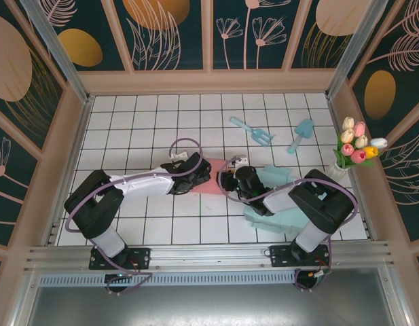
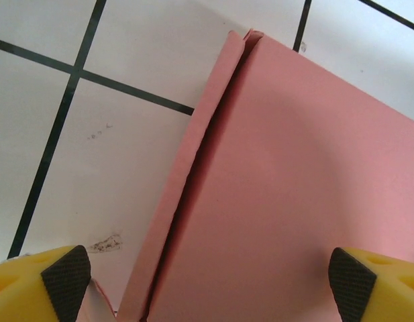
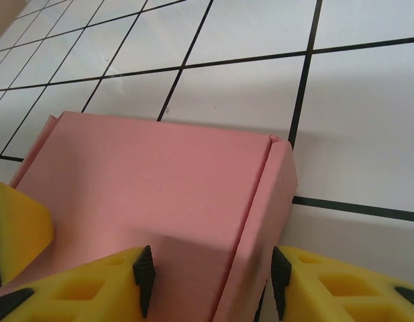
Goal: Fold the paper box
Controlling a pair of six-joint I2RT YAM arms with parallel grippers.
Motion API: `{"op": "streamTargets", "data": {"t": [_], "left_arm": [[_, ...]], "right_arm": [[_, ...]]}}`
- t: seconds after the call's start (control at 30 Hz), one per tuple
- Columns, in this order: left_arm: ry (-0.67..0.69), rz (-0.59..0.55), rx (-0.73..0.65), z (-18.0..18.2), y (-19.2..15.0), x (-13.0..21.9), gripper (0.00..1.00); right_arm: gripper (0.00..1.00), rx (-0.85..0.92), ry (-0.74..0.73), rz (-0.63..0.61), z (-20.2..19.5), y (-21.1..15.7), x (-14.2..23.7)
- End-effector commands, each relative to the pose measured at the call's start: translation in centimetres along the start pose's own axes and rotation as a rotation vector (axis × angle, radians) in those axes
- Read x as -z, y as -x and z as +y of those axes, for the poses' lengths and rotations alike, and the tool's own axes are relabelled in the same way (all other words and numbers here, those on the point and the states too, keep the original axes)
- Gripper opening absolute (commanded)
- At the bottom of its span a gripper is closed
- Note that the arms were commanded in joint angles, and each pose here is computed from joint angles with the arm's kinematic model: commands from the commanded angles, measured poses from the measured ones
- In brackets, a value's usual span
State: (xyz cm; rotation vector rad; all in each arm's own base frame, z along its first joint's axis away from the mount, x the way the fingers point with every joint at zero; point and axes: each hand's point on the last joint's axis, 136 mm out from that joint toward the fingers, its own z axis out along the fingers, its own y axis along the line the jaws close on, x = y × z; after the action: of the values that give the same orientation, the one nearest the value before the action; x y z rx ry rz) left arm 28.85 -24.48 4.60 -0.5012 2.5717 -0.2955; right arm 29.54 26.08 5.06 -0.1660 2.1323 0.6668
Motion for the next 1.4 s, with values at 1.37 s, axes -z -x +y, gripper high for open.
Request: {"op": "streamTargets", "data": {"t": [1.37], "left_arm": [[-0.005,0.249,0.274,-2.5,-3.1,-0.2,0.90]], "right_arm": [[0.57,0.010,0.043,0.094,1.0,-2.8,2.3]]}}
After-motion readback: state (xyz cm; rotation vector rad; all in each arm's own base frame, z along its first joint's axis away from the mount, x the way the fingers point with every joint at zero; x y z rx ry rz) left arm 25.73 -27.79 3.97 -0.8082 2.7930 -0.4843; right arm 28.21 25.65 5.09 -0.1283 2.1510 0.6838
